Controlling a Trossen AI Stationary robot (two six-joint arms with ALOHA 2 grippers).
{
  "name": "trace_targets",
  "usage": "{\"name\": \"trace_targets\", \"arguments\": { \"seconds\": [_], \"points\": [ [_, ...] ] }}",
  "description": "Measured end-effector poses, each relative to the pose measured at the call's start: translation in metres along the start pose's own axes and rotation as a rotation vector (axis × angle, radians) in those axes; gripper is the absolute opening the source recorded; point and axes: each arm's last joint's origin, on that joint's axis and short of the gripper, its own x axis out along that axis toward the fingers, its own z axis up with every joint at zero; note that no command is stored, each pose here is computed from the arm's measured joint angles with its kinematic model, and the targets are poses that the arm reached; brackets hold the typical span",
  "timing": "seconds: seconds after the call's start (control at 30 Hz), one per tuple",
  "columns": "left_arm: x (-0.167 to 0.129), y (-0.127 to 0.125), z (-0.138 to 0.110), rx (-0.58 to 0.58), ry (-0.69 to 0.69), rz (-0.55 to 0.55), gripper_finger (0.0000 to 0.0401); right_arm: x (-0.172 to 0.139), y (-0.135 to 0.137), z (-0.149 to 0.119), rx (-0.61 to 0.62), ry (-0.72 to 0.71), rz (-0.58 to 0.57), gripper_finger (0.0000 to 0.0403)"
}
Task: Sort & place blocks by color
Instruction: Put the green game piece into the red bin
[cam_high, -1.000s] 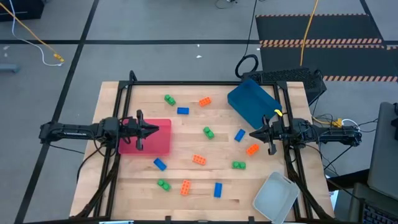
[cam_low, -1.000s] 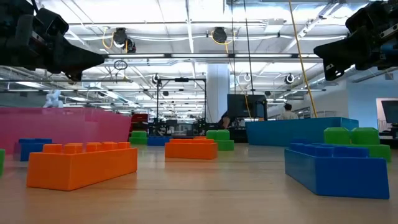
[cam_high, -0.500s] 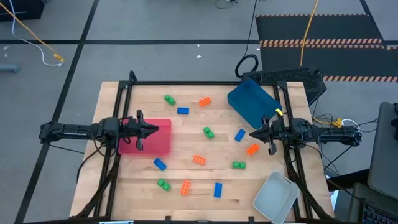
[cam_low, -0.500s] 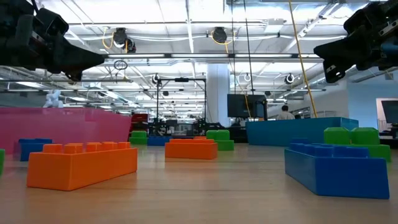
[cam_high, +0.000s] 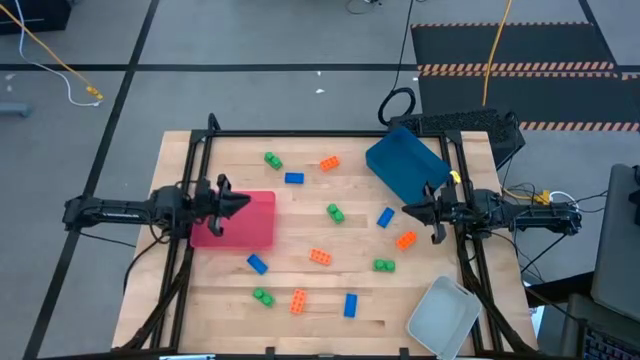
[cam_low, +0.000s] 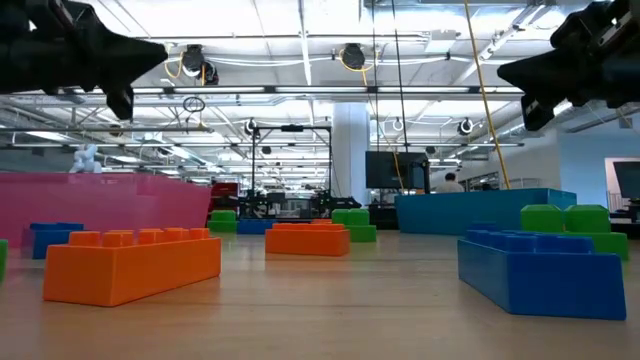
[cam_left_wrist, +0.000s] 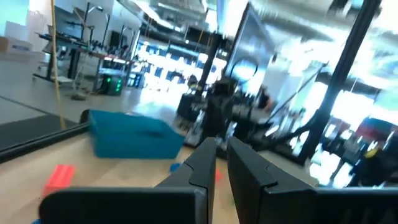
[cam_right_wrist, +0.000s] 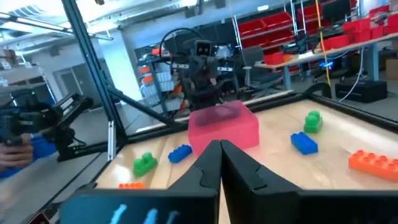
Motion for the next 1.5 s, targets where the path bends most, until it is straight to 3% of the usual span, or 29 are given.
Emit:
{"name": "trace_targets", "arguments": {
  "seconds": [0.07,0.13,0.27,0.47,0.57,0.67,0.9,1.07,1.33,1.5],
  "points": [
    [0.000,-0.001,0.002,0.004,-0.024,-0.003,0.0042,0.000,0.000,0.005,-0.032,-0.058,-0.034,0.0000],
    [0.000,0.001,0.006,0.100,-0.068,0.049,0.0042,-0.001,-0.001,0.010,-0.057,-0.125,-0.084,0.0000],
    [0.003,0.000,0.045,0.299,-0.069,0.366,0.0042,-0.003,0.000,0.024,-0.087,-0.285,-0.167,0.0000],
    [0.035,-0.015,0.123,0.568,0.295,0.591,0.0046,-0.009,0.002,0.039,-0.145,-0.444,-0.212,0.0000],
    [0.062,-0.011,0.147,0.620,0.552,0.715,0.0068,-0.009,0.002,0.039,-0.160,-0.438,-0.220,0.0000],
    [0.091,0.006,0.156,0.591,0.785,0.811,0.0105,-0.007,0.001,0.038,-0.184,-0.424,-0.227,0.0000],
    [0.138,0.080,0.146,0.432,1.219,0.851,0.0213,0.000,0.002,0.031,-0.326,-0.330,-0.185,0.0007],
    [0.159,0.126,0.127,0.413,1.354,0.824,0.0266,0.006,0.002,0.027,-0.394,-0.282,-0.166,0.0055],
    [0.177,0.170,0.089,0.474,1.622,0.681,0.0300,0.011,0.000,0.025,-0.413,-0.251,-0.229,0.0166],
    [0.179,0.183,0.063,0.487,1.768,0.584,0.0301,0.013,0.000,0.024,-0.415,-0.235,-0.226,0.0206]
  ]
}}
